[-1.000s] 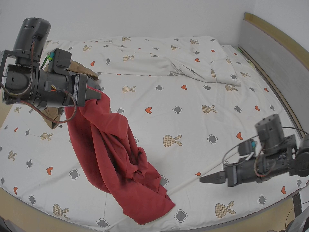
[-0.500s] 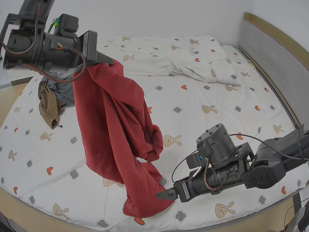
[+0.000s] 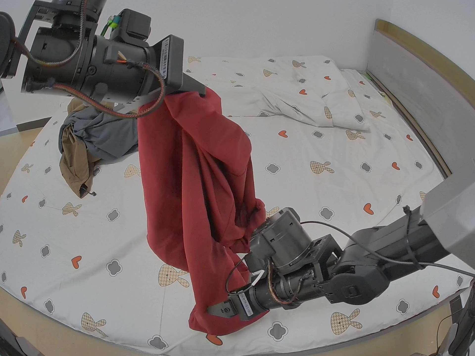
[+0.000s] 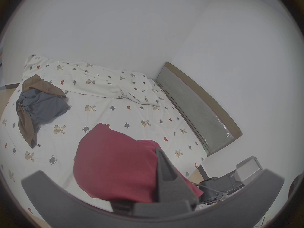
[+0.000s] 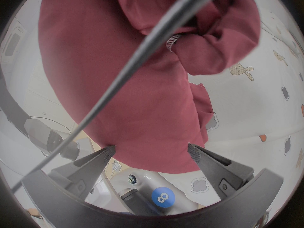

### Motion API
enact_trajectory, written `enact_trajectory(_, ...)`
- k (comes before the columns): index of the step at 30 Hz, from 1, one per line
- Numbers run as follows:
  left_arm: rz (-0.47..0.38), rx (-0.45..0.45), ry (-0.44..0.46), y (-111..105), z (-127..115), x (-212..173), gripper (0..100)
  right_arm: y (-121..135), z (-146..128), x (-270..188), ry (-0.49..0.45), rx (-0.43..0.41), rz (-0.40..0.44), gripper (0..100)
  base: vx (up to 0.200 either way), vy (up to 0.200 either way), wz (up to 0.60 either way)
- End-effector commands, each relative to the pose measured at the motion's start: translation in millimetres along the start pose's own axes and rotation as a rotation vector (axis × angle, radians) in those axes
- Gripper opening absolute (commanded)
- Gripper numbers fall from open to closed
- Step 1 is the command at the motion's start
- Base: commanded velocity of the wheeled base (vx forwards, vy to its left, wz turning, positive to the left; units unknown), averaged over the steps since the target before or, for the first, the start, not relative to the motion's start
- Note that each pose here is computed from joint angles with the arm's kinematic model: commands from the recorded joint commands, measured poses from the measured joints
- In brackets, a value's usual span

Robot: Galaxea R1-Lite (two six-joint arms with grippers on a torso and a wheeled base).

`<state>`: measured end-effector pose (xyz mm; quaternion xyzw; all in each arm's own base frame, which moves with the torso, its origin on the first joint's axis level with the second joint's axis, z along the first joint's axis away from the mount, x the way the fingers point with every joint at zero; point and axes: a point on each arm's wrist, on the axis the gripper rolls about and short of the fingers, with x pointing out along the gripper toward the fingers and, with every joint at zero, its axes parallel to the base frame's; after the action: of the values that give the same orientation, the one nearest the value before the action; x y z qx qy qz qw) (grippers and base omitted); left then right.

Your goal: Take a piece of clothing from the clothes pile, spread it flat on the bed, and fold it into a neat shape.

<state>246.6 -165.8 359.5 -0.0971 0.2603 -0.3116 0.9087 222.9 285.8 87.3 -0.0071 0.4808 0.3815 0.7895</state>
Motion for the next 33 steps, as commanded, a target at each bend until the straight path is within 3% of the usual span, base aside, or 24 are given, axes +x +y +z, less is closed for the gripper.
enact_trajectory(1,-0.031,-0.01,-0.002,-10,-2,-5,0,-4,5,29,0.025,0.005,-0.01,100,0.0,0.0,0.0)
enact_trajectory(3,-0.053,-0.021,-0.013,-17,-2,-13,0,-10,7,41,0.033,0.016,-0.021,100,0.0,0.0,0.0)
enact_trajectory(4,-0.057,-0.022,-0.016,-18,-2,-17,0,-14,7,44,0.038,0.022,-0.027,0,0.0,0.0,0.0)
enact_trajectory(14,-0.066,-0.022,-0.032,-19,-8,-43,0,-28,10,43,-0.013,0.045,-0.037,0,0.0,0.0,0.0)
enact_trajectory(19,-0.069,-0.021,-0.04,-19,-11,-55,0,-43,18,15,-0.086,0.081,-0.055,0,0.0,0.0,0.0)
enact_trajectory(23,-0.062,-0.024,-0.024,-18,-13,-49,0,-32,15,-10,-0.115,0.063,-0.039,0,0.0,0.0,0.0)
enact_trajectory(26,-0.046,-0.027,0.011,-15,-15,-31,0,0,2,-26,-0.123,-0.008,-0.012,0,0.0,0.0,0.0)
enact_trajectory(27,-0.046,-0.027,0.011,-15,-15,-31,0,0,2,-26,-0.123,-0.008,-0.012,0,0.0,0.0,0.0)
enact_trajectory(28,-0.043,-0.03,0.016,-14,-15,-27,0,7,-5,-24,-0.116,-0.026,-0.031,100,0.0,0.0,0.0)
enact_trajectory(33,-0.004,-0.03,0.022,-12,-14,-12,0,16,-16,-3,-0.104,-0.101,-0.14,100,0.0,0.0,0.0)
